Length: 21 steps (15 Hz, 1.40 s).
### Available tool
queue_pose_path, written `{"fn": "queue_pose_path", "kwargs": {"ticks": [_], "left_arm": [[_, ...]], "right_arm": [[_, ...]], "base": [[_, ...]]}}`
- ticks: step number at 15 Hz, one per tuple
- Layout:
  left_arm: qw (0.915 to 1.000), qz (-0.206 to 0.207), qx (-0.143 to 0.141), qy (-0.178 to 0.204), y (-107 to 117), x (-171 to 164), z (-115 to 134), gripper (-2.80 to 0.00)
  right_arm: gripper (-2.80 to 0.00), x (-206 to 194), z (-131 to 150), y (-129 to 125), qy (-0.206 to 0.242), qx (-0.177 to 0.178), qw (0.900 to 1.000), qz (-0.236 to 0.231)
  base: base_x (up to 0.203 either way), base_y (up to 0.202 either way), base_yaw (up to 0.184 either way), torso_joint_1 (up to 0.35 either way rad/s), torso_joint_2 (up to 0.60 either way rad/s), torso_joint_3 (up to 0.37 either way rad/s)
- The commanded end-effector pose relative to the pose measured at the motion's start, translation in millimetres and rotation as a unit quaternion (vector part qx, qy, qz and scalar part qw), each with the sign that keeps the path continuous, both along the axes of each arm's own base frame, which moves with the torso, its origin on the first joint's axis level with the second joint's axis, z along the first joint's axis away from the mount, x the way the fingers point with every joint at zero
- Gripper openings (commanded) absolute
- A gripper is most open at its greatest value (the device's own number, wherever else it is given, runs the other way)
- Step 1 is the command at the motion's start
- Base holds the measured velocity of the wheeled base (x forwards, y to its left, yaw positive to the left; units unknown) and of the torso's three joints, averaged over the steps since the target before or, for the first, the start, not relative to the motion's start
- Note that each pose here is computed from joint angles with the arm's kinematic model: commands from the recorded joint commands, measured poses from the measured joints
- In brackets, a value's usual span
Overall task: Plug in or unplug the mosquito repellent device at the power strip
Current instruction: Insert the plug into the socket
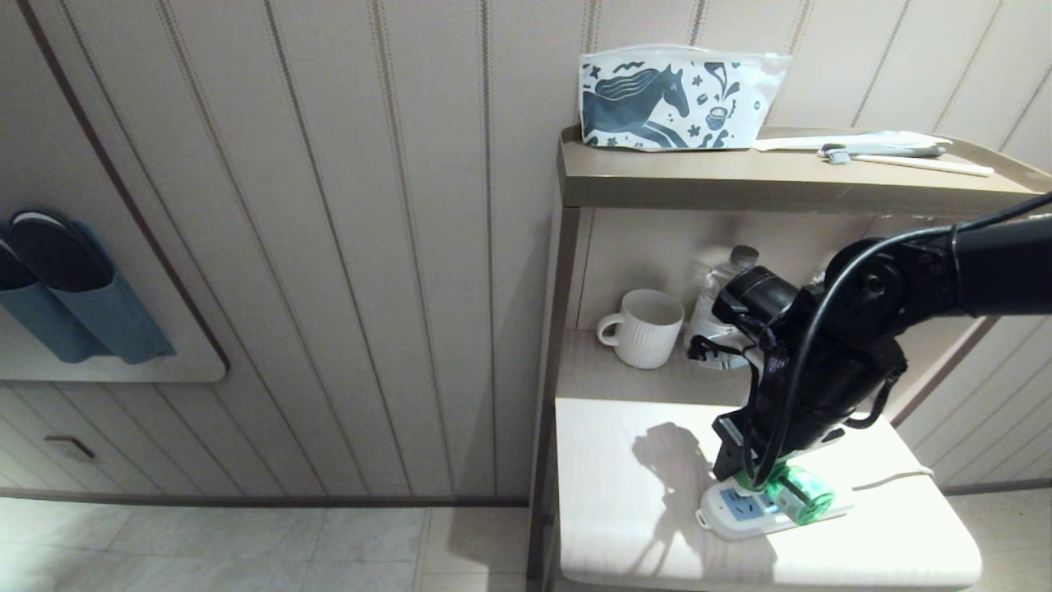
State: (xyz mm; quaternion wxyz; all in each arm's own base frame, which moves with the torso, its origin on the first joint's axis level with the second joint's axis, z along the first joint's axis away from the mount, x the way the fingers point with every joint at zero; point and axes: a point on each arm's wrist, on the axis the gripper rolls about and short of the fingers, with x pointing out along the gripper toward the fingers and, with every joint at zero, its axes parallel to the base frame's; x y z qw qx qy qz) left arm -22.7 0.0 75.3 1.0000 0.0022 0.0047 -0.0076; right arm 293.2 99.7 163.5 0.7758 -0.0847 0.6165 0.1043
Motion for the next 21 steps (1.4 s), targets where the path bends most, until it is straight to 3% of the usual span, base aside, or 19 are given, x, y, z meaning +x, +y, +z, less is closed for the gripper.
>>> {"fn": "queue_pose_path", "kwargs": {"ticks": [1, 21], "left_arm": [[1.0, 0.0, 0.0, -0.001, 0, 0, 0, -2.8], [1.0, 0.0, 0.0, -0.001, 0, 0, 0, -2.8]], "right_arm": [[-2.8, -1, -2, 0, 0.007, -0.001, 1.0, 0.0], [-2.8, 4, -10, 8, -0.001, 0.003, 1.0, 0.003]], "base": [[0.0, 0.0, 0.0, 0.0, 0.0, 0.0], [0.0, 0.0, 0.0, 0.0, 0.0, 0.0]]}}
